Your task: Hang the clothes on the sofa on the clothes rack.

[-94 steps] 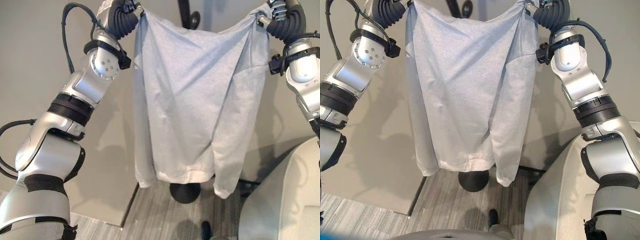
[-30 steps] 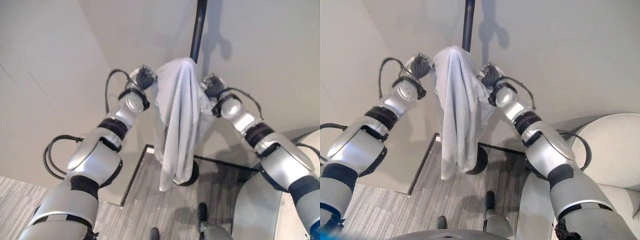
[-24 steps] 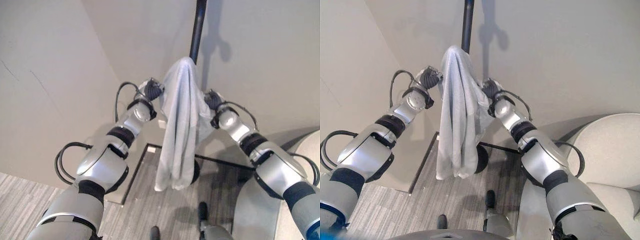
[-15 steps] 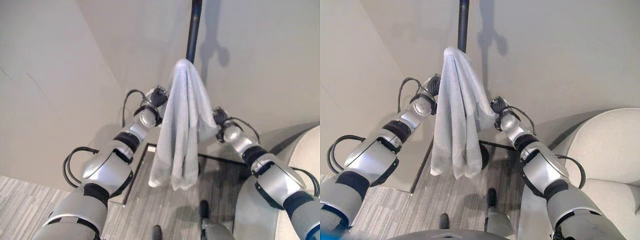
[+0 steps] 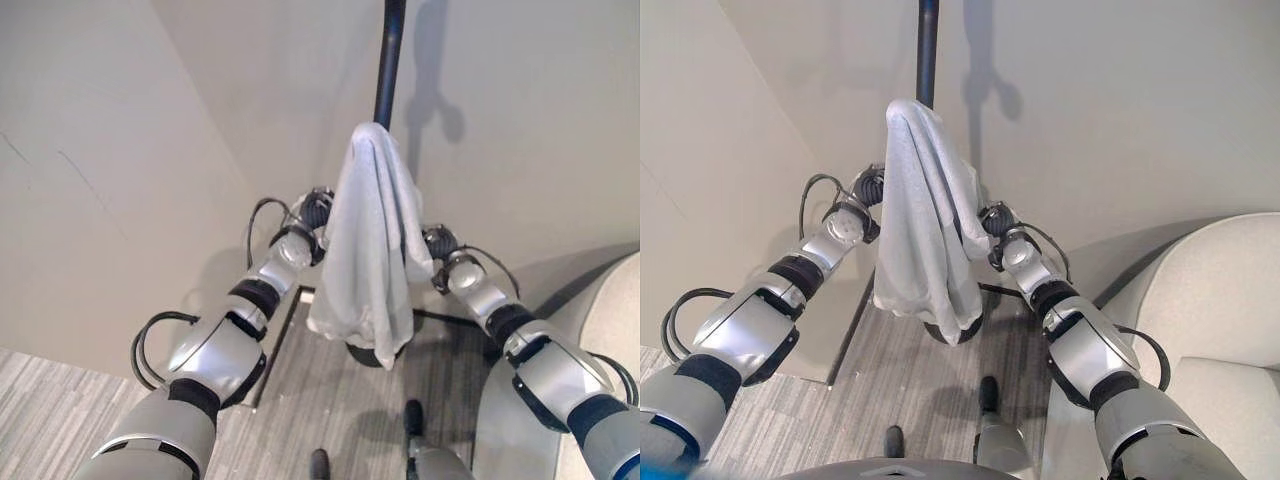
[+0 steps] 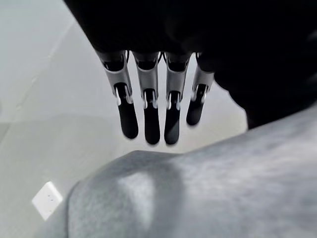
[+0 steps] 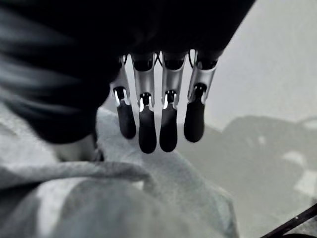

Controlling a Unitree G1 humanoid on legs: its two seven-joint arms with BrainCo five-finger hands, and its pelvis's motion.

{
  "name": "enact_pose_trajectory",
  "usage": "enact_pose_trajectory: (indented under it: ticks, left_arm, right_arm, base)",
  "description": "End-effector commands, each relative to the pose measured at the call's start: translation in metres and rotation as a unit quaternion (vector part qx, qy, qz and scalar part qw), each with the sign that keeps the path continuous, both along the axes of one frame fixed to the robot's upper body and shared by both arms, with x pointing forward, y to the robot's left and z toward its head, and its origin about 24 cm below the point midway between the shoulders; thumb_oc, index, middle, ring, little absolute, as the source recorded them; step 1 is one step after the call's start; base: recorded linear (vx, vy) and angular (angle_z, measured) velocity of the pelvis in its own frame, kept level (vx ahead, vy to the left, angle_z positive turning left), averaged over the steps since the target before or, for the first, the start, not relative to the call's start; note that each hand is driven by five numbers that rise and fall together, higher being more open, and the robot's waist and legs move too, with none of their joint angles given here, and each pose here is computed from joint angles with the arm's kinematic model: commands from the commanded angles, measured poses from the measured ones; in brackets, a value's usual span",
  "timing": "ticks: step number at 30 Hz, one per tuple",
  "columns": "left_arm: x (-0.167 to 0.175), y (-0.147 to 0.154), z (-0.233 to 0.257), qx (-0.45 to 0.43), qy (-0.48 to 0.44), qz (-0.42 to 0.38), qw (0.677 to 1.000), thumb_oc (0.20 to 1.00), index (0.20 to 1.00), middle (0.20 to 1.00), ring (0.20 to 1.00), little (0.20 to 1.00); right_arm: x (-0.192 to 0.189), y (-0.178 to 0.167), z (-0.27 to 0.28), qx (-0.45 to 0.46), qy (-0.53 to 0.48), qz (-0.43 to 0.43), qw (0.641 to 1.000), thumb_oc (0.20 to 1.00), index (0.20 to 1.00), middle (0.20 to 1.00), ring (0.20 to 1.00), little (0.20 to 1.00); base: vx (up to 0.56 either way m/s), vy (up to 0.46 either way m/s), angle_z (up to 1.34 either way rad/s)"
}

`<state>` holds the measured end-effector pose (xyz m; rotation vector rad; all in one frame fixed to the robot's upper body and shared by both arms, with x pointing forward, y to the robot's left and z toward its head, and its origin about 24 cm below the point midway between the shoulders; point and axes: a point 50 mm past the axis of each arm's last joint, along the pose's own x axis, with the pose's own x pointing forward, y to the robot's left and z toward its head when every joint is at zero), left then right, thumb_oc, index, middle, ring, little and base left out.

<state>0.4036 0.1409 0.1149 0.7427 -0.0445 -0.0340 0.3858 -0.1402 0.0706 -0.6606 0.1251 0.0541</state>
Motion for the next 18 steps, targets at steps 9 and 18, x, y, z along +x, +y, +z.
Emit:
enact_pose_trajectory:
  ticks: [9,18]
  left_arm:
    - [0.002,0.029,0.023,-0.033,-0.047,0.026,0.998,1.000,1.000,1.000,1.000,1.000]
    - [-0.020,0.066,-0.001,-0.053,-0.037,0.051,0.997,1.000,1.000,1.000,1.000,1.000]
  right_arm:
    - [0.003,-0.028,0.023,0.049,-0.064,-0.031,0.996,1.000,1.000,1.000,1.000,1.000]
    - [-0.023,-0.060,0.000,0.083,-0.057,-0.055,0.993,1.000,1.000,1.000,1.000,1.000]
  base:
    - [0.02,0.004,0.01]
    - [0.01,0.003,0.00]
